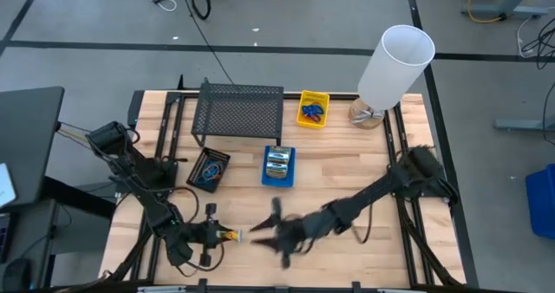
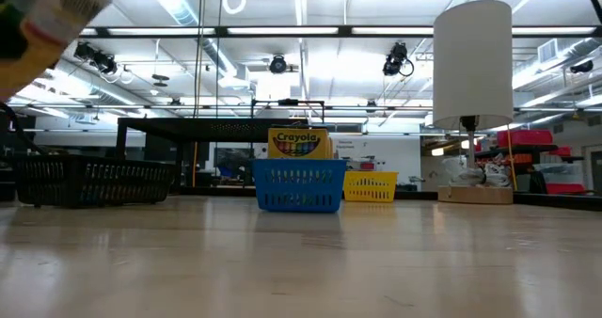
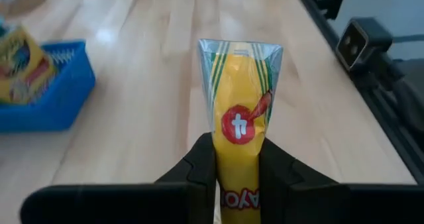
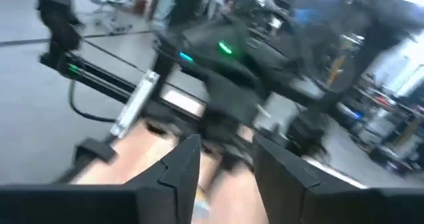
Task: Pick & Place Office Desk Supplies
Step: Put the small yellow crayon box into the blue bin
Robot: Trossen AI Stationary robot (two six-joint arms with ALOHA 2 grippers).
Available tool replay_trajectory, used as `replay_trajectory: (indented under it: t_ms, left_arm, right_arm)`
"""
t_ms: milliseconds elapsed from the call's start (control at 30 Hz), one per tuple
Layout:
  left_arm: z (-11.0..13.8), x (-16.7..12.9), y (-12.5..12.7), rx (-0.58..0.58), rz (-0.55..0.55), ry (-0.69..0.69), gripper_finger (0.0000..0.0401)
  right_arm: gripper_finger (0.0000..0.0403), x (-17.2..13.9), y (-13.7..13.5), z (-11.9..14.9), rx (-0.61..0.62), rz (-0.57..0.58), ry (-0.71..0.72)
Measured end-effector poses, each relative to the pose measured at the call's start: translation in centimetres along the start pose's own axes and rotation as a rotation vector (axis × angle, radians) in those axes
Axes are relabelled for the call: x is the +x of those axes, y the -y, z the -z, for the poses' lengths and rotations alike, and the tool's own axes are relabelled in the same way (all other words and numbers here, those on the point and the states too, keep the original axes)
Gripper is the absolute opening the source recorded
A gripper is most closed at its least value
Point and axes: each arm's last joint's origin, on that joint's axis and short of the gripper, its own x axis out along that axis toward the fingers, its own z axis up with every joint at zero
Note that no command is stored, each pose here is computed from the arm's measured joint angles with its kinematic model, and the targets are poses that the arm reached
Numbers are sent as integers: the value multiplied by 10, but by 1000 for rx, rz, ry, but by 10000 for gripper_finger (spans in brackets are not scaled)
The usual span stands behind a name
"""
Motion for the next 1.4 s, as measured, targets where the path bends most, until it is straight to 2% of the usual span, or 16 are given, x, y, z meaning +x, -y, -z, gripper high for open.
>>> replay_trajectory:
  t_ms: [133, 367, 533, 700, 933, 1233, 1400]
  left_arm:
    - [-15, 11, -4, 25, 15, 62, 68]
    - [-49, 57, -31, 76, 195, 227, 68]
    - [-57, 90, -68, 70, 130, 285, 68]
    - [-63, 113, -108, 44, 159, 318, 68]
    - [-67, 127, -159, -6, 120, 337, 68]
    - [-67, 133, -191, -28, 126, 342, 68]
    - [-66, 134, -201, -40, 134, 341, 68]
  right_arm:
    - [133, -45, 21, 23, 102, 26, -38]
    - [138, -109, 37, 49, 240, 39, -43]
    - [139, -134, 34, 62, 270, 41, -40]
    - [140, -139, 36, 76, 218, 109, -93]
    - [148, -135, 58, 87, 221, 194, -110]
    - [207, -129, 95, 106, 298, 164, -130]
    - [221, -129, 105, 108, 296, 160, -109]
